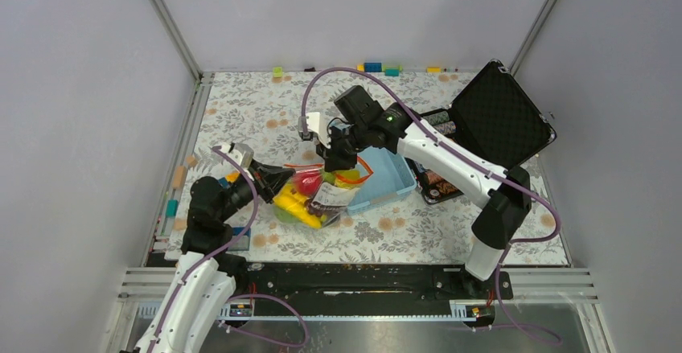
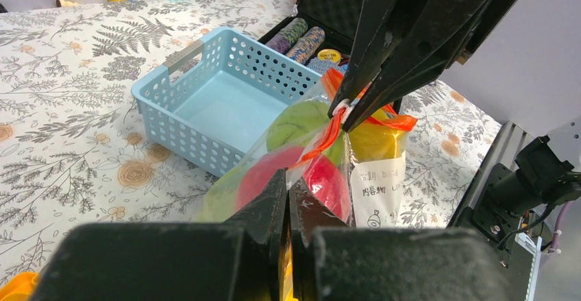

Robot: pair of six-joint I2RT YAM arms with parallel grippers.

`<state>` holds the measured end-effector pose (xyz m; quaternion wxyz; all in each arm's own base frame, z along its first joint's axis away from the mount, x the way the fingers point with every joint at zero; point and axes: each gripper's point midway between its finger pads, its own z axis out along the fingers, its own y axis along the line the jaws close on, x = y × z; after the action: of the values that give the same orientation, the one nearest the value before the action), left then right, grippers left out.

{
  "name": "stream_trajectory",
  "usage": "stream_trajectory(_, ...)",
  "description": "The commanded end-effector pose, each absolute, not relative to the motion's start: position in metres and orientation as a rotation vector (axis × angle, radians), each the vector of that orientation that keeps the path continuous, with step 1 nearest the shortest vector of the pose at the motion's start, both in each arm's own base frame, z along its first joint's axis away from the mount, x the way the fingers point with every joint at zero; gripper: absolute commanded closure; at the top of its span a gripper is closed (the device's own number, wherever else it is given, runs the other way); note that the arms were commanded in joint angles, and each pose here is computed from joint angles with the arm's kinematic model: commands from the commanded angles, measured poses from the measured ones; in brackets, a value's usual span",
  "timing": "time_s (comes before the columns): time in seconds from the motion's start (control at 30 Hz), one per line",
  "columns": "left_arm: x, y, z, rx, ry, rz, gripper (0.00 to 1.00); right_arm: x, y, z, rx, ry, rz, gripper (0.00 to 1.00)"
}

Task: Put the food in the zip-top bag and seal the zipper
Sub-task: Zip the zipper food storage bag at the center of the board.

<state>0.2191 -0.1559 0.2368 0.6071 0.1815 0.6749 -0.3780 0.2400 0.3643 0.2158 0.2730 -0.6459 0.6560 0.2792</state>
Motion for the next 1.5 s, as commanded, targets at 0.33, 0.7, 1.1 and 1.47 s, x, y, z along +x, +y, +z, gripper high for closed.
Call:
stream_trajectory(0.33, 0.233, -0.132, 0.275, 0.341, 1.441, -0.706, 1.00, 0.258, 0.269, 0.228, -1.628, 1.943, 0.418, 1.00)
stream_trajectory(0.7, 0.186, -0.163, 0.321, 0.540, 1.326, -0.918, 0.01, 0.190, 0.340, 0.295, -1.881, 1.584, 0.651, 1.00)
stream_trajectory(1.1, 0.162, -0.184, 0.291, 0.772, 1.319, -1.055, 0.01, 0.180, 0.376, 0.280, -2.004, 1.554, 0.729, 1.00)
stream_trajectory(1.47, 0.169, -0.186, 0.257, 0.767, 1.410, -1.064, 0.19, 0.179, 0.393, 0.281, -2.027, 1.565, 0.715, 1.00)
